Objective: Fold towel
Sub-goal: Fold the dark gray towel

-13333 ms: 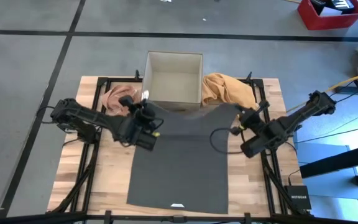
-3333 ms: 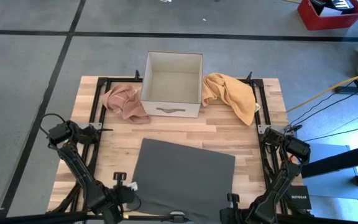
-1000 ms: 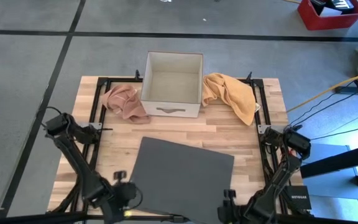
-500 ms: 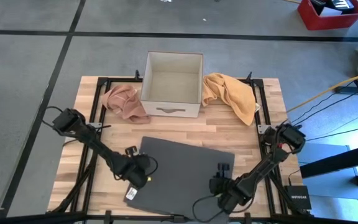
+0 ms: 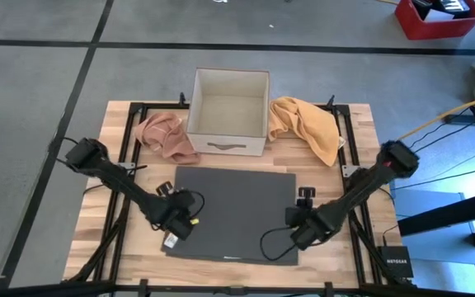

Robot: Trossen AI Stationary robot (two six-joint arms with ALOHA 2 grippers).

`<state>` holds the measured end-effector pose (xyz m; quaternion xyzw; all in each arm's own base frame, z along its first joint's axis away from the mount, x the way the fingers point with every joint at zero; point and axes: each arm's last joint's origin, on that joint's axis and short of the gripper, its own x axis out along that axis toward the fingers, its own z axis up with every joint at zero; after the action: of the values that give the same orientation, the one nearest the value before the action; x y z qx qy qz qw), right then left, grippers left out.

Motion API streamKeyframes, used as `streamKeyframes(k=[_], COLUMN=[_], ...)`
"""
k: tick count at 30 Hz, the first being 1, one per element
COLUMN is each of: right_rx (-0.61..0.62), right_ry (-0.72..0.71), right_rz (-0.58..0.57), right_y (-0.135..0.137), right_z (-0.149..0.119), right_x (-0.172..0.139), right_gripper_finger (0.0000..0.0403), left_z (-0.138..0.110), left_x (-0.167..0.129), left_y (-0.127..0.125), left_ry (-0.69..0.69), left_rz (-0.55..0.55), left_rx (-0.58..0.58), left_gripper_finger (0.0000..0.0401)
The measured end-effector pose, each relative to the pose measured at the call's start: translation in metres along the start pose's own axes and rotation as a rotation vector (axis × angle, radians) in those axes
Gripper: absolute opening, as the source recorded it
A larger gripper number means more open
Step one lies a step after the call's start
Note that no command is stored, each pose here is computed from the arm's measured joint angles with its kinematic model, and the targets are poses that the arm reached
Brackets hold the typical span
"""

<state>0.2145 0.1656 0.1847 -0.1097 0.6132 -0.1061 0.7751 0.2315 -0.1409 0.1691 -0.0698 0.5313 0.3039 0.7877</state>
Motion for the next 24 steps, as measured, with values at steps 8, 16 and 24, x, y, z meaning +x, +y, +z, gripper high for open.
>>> streamKeyframes(k=[8,16,24], right_rx=[0.086,0.084,-0.015], right_ry=[-0.398,-0.385,-0.196], right_rz=[0.322,0.400,0.406], right_y=[0.024,0.061,0.088], right_z=[0.003,-0.002,-0.007], right_x=[-0.059,-0.046,-0.005], right_gripper_finger=[0.0147,0.0184,0.0218], left_z=[0.010,0.014,-0.003], left_x=[-0.060,-0.048,-0.041], left_y=[-0.024,-0.046,-0.054], left_ry=[-0.225,-0.231,0.026], left_rz=[-0.396,-0.500,-0.602], left_rx=[0.012,0.062,0.195], left_gripper_finger=[0.0113,0.0131,0.0186])
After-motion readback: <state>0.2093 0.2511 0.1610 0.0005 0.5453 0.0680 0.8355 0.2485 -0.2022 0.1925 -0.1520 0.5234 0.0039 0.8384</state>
